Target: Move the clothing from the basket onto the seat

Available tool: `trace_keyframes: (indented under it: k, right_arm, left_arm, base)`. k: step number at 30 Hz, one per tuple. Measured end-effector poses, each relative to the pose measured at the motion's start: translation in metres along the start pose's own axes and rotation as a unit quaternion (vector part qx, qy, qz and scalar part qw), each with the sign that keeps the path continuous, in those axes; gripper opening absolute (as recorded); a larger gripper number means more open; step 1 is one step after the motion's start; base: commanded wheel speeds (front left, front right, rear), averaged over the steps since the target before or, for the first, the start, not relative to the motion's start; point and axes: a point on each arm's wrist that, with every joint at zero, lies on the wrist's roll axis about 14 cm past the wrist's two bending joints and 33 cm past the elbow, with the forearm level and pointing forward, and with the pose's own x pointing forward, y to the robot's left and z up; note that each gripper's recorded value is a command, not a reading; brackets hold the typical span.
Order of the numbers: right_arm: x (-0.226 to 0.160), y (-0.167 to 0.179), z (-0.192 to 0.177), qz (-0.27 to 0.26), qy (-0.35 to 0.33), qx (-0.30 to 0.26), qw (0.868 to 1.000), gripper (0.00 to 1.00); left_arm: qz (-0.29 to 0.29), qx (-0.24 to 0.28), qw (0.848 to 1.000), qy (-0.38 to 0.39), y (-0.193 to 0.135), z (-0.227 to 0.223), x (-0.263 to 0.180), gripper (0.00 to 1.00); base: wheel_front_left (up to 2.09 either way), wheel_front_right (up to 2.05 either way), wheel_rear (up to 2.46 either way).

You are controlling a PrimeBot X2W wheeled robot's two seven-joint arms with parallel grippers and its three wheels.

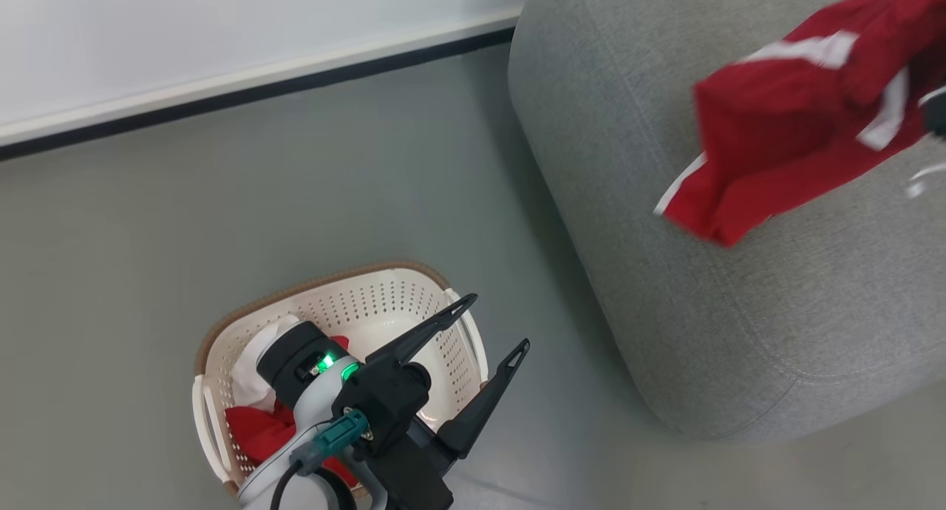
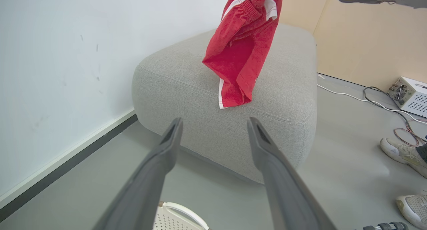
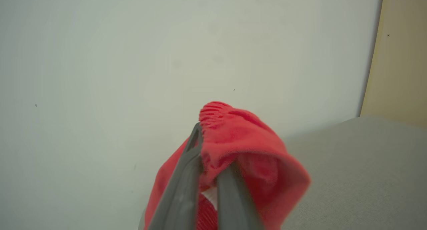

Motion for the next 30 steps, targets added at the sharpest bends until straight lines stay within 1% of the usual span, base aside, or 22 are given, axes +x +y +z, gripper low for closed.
trace_keyframes:
  k: [7,10,13,18,21,23,24,30]
  right_arm:
    - [0.037,-0.025,0.025,-0.032,-0.029,-0.023,0.999,0.0]
    - [0.049,-0.024,0.026,-0.035,-0.034,-0.026,0.998,0.0]
    - [0.059,-0.025,0.019,-0.039,-0.03,-0.028,0.998,0.0]
    - [0.066,-0.026,-0.016,-0.048,0.004,-0.029,0.998,0.0]
    - [0.063,-0.026,-0.047,-0.057,0.037,-0.019,0.997,0.0]
    - [0.055,-0.028,-0.072,-0.064,0.065,-0.017,0.996,0.0]
    - [0.045,-0.035,-0.095,-0.078,0.095,-0.013,0.992,0.0]
    - [0.013,-0.06,-0.144,-0.126,0.159,0.001,0.979,0.0]
  left_arm:
    - [-0.003,-0.006,1.0,0.001,0.009,-0.005,0.003,1.0]
    - [0.002,-0.009,1.0,0.004,0.016,-0.009,0.003,1.0]
    - [0.003,-0.009,1.0,0.004,0.023,-0.012,0.003,1.0]
    - [0.014,-0.013,1.0,0.01,0.039,-0.021,0.002,1.0]
    - [0.02,-0.019,0.999,0.017,0.046,-0.03,0.0,1.0]
    - [0.022,-0.023,0.999,0.02,0.049,-0.034,0.001,1.0]
    - [0.022,-0.025,0.999,0.022,0.052,-0.037,0.001,1.0]
    - [0.019,-0.028,0.999,0.024,0.056,-0.043,0.006,1.0]
  base:
    - [0.0,0.0,0.0]
    - [0.0,0.0,0.0]
    - [0.0,0.0,0.0]
    - [0.0,0.0,0.0]
    - [0.0,0.0,0.0]
    - [0.0,0.0,0.0]
    - [0.0,0.0,0.0]
    - [0.0,0.0,0.0]
